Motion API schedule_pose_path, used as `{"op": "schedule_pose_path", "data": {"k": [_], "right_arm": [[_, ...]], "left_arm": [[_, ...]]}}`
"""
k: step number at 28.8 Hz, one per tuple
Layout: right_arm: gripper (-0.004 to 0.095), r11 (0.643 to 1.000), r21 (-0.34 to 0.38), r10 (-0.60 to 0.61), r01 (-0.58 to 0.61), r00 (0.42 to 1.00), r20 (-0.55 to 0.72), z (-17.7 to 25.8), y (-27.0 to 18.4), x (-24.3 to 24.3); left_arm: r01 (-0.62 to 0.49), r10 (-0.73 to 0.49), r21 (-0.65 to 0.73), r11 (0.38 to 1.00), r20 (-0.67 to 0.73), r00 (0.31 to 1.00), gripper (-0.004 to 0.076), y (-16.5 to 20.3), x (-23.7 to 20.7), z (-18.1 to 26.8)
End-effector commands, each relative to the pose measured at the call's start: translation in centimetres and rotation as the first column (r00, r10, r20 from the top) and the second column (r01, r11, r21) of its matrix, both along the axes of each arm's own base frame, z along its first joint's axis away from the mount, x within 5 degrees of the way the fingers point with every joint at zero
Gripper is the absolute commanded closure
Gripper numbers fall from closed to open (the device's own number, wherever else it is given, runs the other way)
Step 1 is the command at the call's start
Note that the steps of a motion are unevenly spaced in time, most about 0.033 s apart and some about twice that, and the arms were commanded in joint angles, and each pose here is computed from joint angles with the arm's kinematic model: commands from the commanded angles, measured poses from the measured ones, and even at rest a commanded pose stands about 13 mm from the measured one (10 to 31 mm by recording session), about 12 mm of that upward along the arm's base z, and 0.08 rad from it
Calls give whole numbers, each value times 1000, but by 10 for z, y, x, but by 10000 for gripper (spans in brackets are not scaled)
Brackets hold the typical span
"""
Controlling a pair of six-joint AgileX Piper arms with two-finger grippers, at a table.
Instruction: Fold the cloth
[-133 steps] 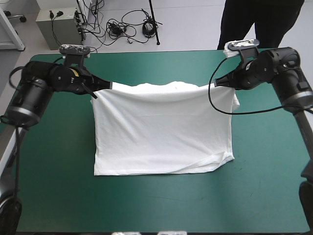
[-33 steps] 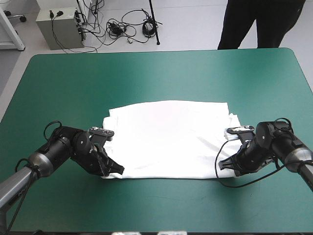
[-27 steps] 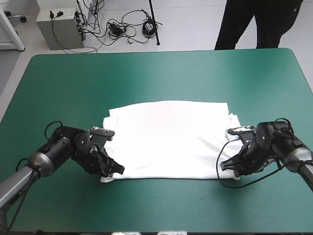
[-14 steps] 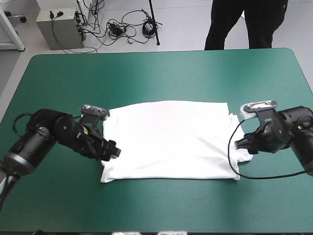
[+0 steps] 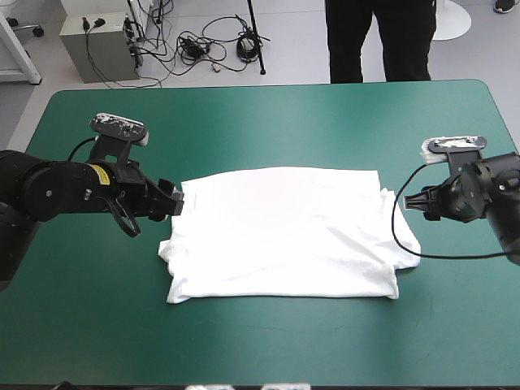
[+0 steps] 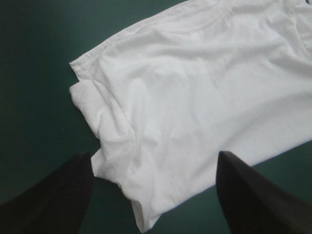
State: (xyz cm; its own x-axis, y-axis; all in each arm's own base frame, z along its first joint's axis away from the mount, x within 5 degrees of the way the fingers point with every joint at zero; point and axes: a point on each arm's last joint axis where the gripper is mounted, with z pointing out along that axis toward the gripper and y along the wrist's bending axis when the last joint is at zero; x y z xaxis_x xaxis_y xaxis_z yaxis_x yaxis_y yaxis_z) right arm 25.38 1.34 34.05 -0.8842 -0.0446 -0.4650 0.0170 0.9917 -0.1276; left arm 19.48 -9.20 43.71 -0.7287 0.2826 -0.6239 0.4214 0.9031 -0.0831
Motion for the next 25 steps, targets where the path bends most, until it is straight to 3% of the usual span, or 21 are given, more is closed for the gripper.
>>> {"op": "schedule_pose_path", "data": {"k": [1,8,22,25], "right_arm": [[326,1000,3,-4,4,1000,-17,-11,-5,22],[326,999,46,27,-19,984,-177,-60,3,53],[327,994,105,62,-31,948,-313,-113,11,77],[425,993,114,64,-22,925,-375,-128,12,78]], "left_arm": [[5,-4,-27,1000,49,999,204,2,-8,14],[1,0,-25,1000,40,999,204,3,-8,13],[-4,6,-29,1000,48,999,204,2,-7,13],[-6,7,-24,1000,48,999,204,3,-7,13]]}}
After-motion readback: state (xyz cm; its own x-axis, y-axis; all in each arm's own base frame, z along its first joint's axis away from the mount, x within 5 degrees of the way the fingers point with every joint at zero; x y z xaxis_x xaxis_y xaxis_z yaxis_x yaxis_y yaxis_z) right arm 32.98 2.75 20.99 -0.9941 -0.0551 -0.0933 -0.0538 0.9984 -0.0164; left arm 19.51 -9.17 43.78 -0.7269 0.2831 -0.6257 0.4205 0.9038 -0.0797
